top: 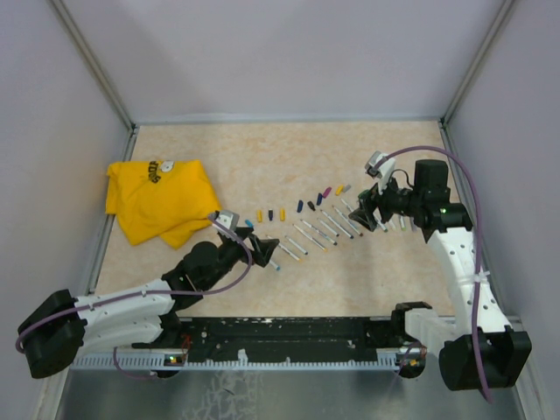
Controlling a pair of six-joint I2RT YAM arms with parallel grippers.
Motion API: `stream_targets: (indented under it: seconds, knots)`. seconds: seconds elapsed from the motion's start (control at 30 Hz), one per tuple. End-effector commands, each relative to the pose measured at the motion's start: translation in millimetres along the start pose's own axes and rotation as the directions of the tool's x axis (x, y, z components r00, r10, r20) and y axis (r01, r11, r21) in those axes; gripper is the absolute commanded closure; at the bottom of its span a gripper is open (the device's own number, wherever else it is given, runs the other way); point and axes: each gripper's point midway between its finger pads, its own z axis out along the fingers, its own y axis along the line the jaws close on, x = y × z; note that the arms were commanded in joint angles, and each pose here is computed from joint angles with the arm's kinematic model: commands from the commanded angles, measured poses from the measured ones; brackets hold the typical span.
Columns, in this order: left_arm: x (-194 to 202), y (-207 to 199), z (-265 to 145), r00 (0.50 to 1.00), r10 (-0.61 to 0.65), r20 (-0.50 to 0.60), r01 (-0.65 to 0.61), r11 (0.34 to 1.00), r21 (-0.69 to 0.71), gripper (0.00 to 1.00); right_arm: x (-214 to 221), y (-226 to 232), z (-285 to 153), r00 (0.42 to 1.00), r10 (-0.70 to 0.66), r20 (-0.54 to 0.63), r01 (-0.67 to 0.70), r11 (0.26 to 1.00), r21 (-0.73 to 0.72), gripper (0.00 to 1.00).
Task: Open the pen caps
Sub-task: Reset both arms
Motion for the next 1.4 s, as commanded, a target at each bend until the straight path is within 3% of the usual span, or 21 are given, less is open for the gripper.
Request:
stream_targets:
  seconds: [0.0, 0.5, 0.77, 1.07, 1.37]
  knots:
    - [-13, -7, 4, 1.0, -0.012, 0.025, 0.012, 1.0, 0.022, 0.0, -16, 3, -6, 0.998, -0.057, 0.039, 0.057, 0.998, 0.009, 0.25]
    - [-32, -12, 7, 0.999, -0.016, 0.028, 0.015, 0.999, 0.038, 0.0, -17, -10, -10, 0.998, -0.066, 0.021, 0.064, 0.995, 0.083, 0.24]
    - [-70, -22, 16, 1.0, -0.018, -0.002, 0.018, 0.998, 0.056, 0.0, -32, -54, -27, 0.999, 0.008, 0.036, -0.02, 0.938, 0.345, 0.19]
    - [-112, -30, 27, 0.997, 0.017, -0.077, -0.015, 1.0, 0.027, 0.0, -60, -47, -35, 0.988, 0.023, 0.154, -0.075, 0.936, 0.344, 0.17]
    - [-166, -44, 17, 0.993, 0.092, -0.069, -0.091, 0.996, 0.024, 0.0, -95, -54, -53, 0.979, -0.095, 0.178, 0.019, 0.922, 0.388, 0.16]
